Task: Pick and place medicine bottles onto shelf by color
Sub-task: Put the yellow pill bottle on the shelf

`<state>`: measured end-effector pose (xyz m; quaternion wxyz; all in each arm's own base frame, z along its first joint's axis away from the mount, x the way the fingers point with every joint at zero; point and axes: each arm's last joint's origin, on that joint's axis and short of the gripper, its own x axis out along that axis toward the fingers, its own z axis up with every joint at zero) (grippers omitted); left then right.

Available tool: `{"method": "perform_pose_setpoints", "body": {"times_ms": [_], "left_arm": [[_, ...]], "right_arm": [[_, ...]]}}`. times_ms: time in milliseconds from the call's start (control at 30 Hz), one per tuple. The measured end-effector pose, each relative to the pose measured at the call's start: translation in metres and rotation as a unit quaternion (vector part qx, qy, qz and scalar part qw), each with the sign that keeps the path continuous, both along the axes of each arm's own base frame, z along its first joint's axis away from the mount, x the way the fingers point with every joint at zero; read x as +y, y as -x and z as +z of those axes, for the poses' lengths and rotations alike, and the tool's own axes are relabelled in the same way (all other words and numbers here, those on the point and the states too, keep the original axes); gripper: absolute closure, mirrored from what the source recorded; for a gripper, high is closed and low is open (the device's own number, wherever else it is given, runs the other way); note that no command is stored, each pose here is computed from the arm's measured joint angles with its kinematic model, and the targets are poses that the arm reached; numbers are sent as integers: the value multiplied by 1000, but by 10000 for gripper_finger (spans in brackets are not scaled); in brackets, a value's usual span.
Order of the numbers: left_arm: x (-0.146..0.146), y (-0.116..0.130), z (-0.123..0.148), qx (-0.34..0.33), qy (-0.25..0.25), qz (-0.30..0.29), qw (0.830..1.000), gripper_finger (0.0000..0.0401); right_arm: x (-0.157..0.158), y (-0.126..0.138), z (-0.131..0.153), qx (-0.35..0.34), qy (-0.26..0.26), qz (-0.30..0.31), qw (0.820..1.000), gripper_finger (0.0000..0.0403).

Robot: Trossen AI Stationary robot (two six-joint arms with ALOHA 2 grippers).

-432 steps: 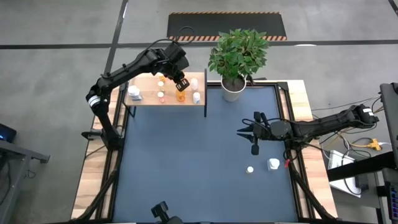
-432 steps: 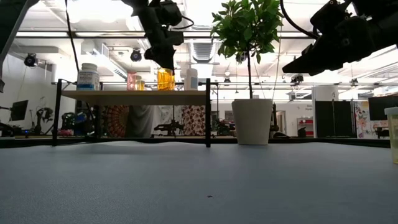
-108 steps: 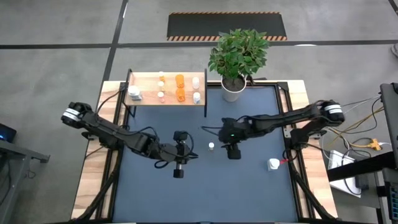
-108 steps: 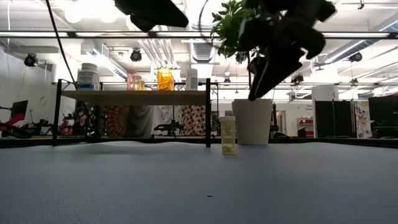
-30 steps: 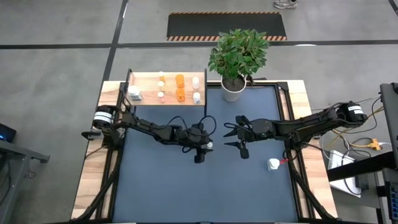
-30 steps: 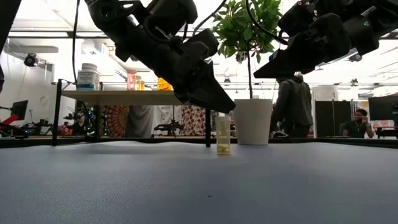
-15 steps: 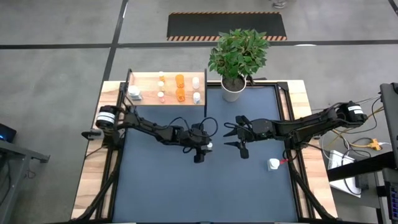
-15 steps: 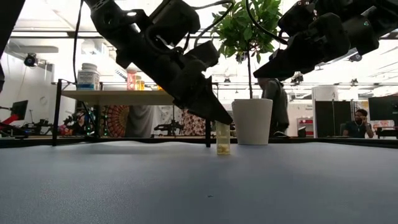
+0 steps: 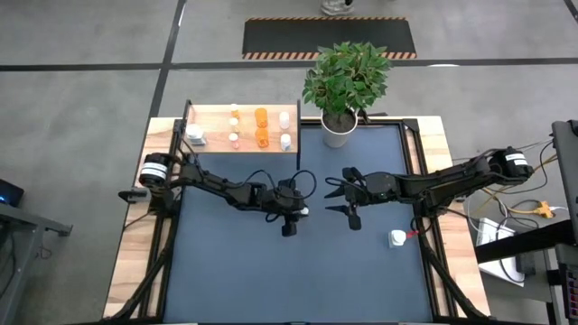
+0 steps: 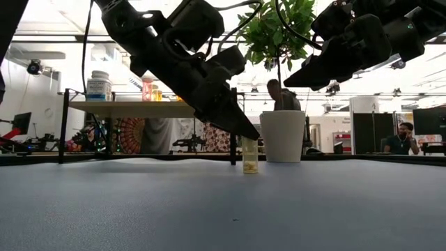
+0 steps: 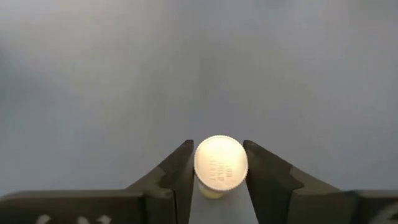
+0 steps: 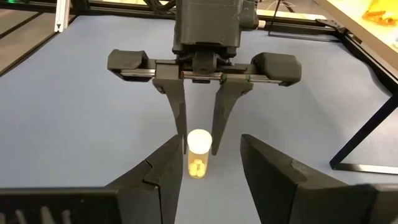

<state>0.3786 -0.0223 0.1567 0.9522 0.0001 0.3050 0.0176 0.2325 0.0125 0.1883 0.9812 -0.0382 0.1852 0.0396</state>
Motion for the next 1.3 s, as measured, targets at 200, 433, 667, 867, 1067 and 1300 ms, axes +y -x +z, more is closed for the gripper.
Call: {"method": "perform_pose_setpoints", "body": {"times_ms": [200, 433, 667, 867, 1067, 1300], "left_arm": [[0, 4, 15, -10, 20, 13, 1000, 295], [0, 27, 78, -43, 36, 17, 998, 288], [15, 89, 162, -101, -53, 135, 984, 288], [53, 156, 223, -153, -134, 334, 920, 288], [94, 206, 242, -172, -170, 442, 864, 287], [128, 220, 220, -102, -144, 499, 849, 287]], "right_arm": [[0, 0, 0, 0, 0, 0, 1000, 252], [0, 0, 0, 1, 0, 0, 1000, 252], [0, 0, 1, -4, 3, -4, 1000, 252], [-1, -1, 2, -9, 4, -8, 1000, 252], [-1, -1, 2, -9, 3, -8, 1000, 252], [-1, -1, 2, -11, -1, -10, 1000, 252]]}}
